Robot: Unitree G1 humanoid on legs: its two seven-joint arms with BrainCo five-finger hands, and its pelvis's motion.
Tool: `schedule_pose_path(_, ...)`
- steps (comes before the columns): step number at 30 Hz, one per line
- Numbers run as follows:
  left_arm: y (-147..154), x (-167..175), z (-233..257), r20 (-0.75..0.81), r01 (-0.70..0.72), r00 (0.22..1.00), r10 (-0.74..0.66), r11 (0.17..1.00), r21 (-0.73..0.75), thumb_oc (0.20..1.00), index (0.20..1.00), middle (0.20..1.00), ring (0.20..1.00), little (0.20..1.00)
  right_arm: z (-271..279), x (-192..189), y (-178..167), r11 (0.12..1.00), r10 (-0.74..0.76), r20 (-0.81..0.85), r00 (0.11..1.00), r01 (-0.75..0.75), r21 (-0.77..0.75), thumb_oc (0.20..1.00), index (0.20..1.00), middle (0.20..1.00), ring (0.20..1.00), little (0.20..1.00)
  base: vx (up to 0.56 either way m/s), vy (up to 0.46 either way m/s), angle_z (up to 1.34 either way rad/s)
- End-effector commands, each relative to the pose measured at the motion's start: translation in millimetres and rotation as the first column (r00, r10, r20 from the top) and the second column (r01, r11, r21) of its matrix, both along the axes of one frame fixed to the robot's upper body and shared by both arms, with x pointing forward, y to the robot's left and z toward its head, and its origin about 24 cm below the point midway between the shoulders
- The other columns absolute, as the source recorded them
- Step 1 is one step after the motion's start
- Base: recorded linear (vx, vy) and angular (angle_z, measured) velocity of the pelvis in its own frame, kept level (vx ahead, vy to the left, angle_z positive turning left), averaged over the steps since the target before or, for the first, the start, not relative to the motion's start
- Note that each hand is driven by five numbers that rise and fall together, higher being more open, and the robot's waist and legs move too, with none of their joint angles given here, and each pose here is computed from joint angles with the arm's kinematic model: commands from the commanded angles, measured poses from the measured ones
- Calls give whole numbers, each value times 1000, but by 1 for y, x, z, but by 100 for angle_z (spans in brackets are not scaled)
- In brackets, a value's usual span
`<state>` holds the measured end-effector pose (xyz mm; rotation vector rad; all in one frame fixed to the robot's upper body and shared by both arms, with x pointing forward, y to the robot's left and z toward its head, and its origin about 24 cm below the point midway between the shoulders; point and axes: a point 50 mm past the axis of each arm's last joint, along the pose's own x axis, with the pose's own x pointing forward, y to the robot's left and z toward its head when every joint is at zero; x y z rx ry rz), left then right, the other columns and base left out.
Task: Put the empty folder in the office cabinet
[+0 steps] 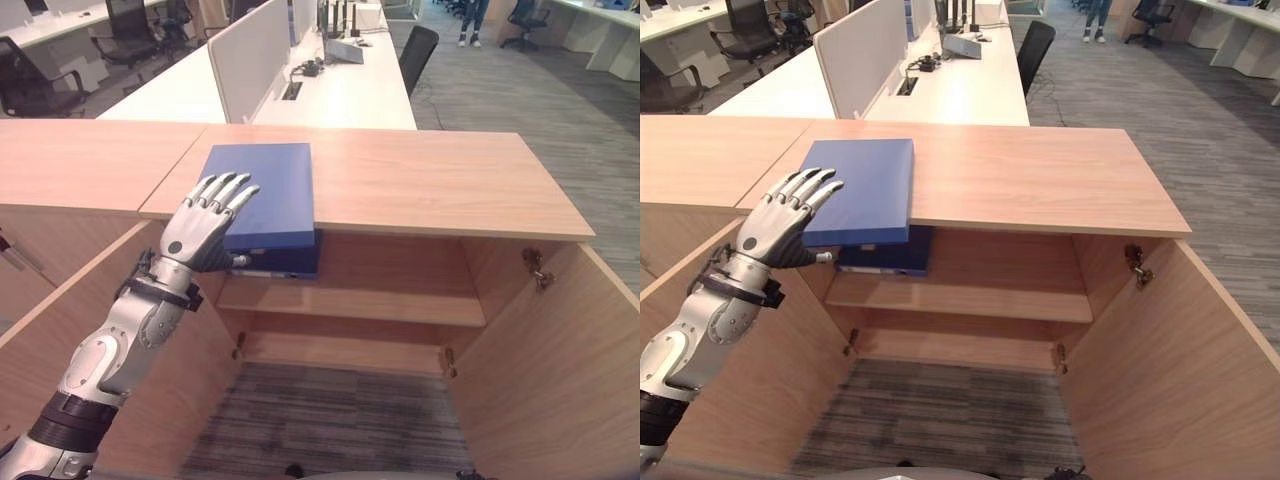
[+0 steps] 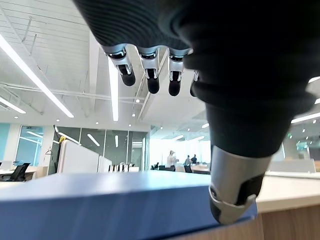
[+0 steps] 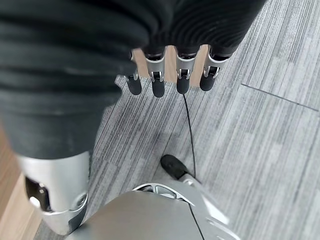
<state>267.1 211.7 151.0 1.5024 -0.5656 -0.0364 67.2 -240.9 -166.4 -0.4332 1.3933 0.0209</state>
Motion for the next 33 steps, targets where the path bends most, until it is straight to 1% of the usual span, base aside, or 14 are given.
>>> schedule_pose_path(1, -1, 11, 26, 137, -11, 991, 3, 999, 53, 1000, 1000, 1000, 1000, 1000, 0, 5, 2, 996, 82, -24, 996, -82, -22, 1000, 1000, 1000, 1000, 1000, 0, 0, 0)
schedule_pose_path(14, -6, 29, 9, 99, -60, 993, 56, 997, 40, 1000, 1000, 1000, 1000, 1000, 0, 5, 1, 995, 93, -28, 995, -94, -36, 1000, 1000, 1000, 1000, 1000, 1, -1, -2)
schedule_pose_path(20, -6, 39, 2, 115, -100, 989, 92, 992, 73, 1000, 1000, 1000, 1000, 1000, 0, 4, 1, 994, 101, -27, 994, -103, -46, 1000, 1000, 1000, 1000, 1000, 5, -2, -6)
schedule_pose_path(27, -5, 47, 1, 163, -150, 979, 124, 976, 159, 1000, 1000, 1000, 1000, 1000, 0, 2, 0, 992, 106, -40, 994, -108, -61, 1000, 1000, 1000, 1000, 1000, 1, 0, -1)
schedule_pose_path(33, 0, 49, 1, 209, -200, 963, 168, 969, 144, 1000, 1000, 1000, 1000, 1000, 0, 3, -1, 991, 105, -41, 994, -108, -74, 1000, 1000, 1000, 1000, 1000, 0, 0, 0)
